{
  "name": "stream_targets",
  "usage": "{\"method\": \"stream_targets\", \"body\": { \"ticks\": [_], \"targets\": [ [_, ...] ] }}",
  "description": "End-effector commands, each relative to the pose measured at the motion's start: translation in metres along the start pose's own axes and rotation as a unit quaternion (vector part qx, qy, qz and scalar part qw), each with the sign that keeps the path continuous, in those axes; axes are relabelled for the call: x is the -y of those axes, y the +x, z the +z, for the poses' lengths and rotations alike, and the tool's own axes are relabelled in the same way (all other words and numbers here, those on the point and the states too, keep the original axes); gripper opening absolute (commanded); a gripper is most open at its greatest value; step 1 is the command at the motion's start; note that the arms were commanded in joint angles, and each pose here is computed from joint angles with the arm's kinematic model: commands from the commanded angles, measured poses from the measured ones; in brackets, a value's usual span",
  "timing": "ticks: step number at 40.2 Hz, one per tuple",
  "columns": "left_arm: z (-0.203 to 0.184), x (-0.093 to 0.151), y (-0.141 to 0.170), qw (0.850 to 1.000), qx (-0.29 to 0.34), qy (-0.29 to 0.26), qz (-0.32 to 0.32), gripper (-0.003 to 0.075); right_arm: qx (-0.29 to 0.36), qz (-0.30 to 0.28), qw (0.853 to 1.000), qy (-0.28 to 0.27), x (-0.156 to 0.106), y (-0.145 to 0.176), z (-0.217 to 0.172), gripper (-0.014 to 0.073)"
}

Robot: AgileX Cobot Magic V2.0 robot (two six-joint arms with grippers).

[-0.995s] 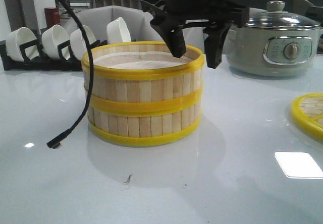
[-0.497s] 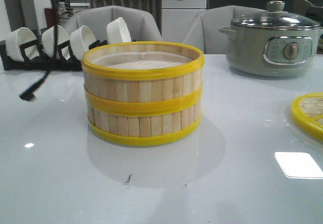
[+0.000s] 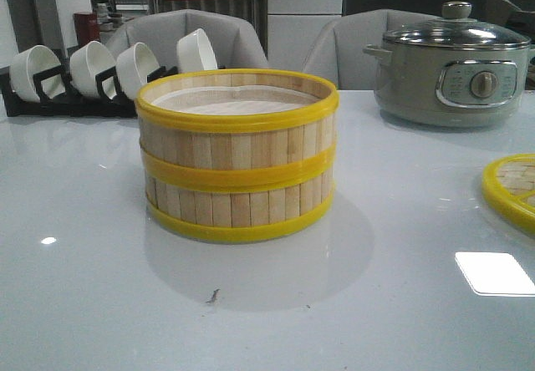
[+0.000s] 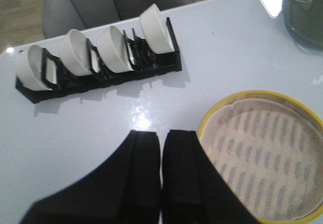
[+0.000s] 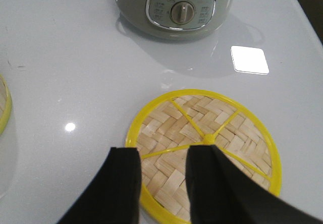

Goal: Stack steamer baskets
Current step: 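Raise the left gripper up and away from the stacked baskets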

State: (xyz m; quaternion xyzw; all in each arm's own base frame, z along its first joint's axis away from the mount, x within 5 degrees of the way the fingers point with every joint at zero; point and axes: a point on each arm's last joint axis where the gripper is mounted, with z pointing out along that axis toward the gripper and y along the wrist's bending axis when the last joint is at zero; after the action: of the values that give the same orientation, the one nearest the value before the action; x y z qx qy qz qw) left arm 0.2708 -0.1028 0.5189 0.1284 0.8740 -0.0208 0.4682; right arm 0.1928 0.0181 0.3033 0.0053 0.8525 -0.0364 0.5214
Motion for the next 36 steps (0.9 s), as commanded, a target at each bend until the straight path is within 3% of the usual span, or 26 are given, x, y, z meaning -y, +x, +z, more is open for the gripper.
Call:
{"method": "stream_targets", "body": {
  "ticks": [1, 13, 23, 36],
  "targets": [
    [-0.045, -0.018, -0.001, 0.997, 0.072, -0.015, -0.017, 0.0086, 0.044, -0.007, 0.999, -0.015, -0.001, -0.017, -0.006, 0.0344],
    [-0.083, -0.028, 0.055, 0.997, 0.067, -0.027, -0.011, 0.0086, 0.044, -0.007, 0.999, -0.015, -0.001, -0.017, -0.006, 0.0344],
    [-0.12, -0.04, 0.111, 0.992, 0.104, -0.06, -0.029, 0.0086, 0.051, -0.007, 0.998, -0.022, -0.003, -0.018, -0.006, 0.0344],
    [-0.153, -0.045, 0.177, 0.988, 0.139, -0.057, -0.047, 0.0086, 0.066, -0.008, 0.997, -0.037, -0.006, -0.021, -0.007, 0.0344]
  ]
}}
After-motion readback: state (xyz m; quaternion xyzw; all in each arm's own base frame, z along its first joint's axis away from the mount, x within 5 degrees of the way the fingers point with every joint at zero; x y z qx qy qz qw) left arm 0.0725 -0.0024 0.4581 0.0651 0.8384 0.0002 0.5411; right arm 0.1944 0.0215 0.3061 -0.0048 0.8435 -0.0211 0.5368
